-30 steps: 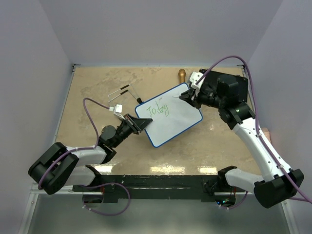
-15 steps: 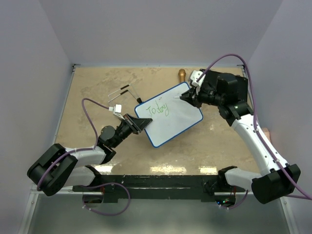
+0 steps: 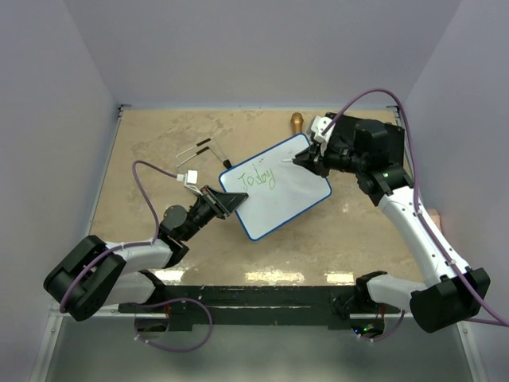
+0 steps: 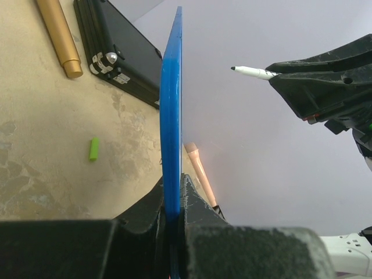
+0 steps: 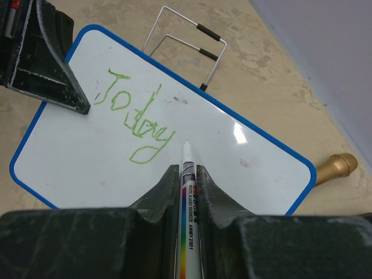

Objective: Write a sentence on the whiteboard

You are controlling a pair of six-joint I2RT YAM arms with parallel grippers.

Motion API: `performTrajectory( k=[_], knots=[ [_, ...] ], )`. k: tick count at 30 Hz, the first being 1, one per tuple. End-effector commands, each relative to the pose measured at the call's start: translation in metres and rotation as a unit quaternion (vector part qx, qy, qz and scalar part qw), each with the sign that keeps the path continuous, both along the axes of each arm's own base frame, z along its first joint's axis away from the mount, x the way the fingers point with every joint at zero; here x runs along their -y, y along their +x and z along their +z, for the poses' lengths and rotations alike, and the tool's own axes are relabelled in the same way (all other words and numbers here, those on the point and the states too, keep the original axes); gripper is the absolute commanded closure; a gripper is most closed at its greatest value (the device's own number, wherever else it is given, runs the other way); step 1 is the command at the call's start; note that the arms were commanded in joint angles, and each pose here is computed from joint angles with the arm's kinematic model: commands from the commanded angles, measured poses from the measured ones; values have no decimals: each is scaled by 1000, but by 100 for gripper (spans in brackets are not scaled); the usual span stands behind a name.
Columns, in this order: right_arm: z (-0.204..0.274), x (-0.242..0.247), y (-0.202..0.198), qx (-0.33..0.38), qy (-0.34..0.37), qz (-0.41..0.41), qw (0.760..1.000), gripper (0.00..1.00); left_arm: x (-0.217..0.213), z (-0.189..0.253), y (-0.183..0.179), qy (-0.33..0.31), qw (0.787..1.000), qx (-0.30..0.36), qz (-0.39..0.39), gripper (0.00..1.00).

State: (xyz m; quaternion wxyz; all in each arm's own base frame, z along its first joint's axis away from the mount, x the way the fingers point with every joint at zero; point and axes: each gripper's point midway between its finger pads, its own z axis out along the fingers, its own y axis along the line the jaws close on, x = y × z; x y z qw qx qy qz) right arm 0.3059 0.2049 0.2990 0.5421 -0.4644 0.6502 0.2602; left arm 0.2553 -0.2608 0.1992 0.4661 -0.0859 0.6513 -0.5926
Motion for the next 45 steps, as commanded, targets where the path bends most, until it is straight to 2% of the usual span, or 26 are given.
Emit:
performTrajectory(
  k=[1,25,32,45],
  knots=[
    [6,0,-4,15,4,10,1000,100,-50,174,-67,-234,925,298,-6,100],
    [-8,-2,-2,-2,-4,21,1000,100,-49,171,-65,-233,927,294,-6,100],
    [-11,-16,-5,-8,-14,32,999,100,-46,172,-63,-232,927,293,-9,100],
    [-22,-14,6,-17,-20,12,1000,100,-46,172,-63,-232,928,293,-10,100]
  ],
)
